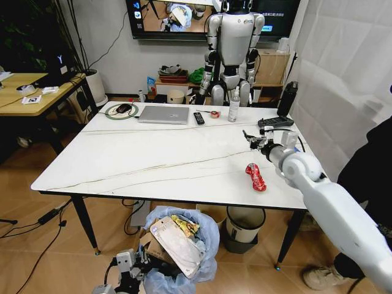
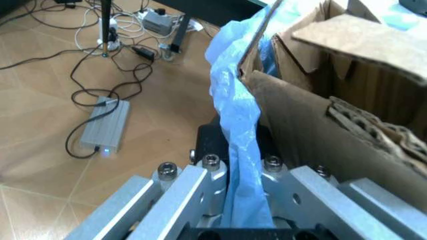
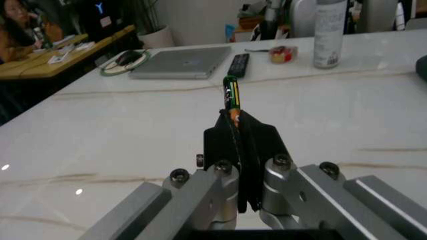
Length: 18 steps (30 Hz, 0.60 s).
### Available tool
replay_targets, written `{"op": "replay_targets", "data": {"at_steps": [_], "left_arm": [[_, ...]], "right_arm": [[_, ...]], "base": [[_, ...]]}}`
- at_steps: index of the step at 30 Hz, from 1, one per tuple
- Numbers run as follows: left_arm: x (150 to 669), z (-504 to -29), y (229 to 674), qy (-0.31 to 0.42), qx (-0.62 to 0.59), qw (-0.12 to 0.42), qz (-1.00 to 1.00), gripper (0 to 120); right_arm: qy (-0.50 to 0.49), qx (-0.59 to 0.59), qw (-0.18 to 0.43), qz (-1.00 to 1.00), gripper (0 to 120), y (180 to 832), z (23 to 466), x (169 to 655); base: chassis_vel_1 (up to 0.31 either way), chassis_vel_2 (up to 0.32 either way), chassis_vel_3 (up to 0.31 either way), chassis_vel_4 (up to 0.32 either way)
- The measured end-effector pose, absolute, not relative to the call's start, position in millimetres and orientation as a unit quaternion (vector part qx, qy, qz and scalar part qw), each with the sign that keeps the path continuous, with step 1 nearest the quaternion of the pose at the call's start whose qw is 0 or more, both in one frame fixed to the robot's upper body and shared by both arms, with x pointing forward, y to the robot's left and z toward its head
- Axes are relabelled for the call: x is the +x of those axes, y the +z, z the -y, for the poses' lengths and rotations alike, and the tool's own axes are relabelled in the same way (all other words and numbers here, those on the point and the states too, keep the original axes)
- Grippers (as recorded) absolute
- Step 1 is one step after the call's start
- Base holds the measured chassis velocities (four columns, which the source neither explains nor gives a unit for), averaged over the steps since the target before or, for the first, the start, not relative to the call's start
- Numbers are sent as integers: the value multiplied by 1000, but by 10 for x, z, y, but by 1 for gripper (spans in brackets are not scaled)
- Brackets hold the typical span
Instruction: Pick up the trash bin and place the trash from the table into it.
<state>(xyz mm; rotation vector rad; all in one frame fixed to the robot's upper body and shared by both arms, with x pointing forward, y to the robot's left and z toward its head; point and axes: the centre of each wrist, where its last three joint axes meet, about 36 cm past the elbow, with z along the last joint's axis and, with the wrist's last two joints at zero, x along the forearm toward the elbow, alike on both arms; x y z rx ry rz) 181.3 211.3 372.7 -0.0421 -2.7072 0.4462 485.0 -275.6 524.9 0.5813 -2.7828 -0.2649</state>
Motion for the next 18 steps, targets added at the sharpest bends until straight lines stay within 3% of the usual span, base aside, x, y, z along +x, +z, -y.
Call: {"op": "replay_targets", "data": {"at_steps": [7,10,18], "left_arm": [[1818,-2091,3726,159,-26,199,967,0],[1821,-2069,3726,160,-32,199,966,0],[1824,-2069,3739,158,-38,198,967,0]], "right_arm": [[-98,250,131,954,0,5348,2601,3900],[-101,260,152,948,0,5254,2512,3388],[-84,265,190,942,0,5011,2372,2775]], "base": [[0,0,0,0],[0,0,0,0],[0,0,0,0]]}}
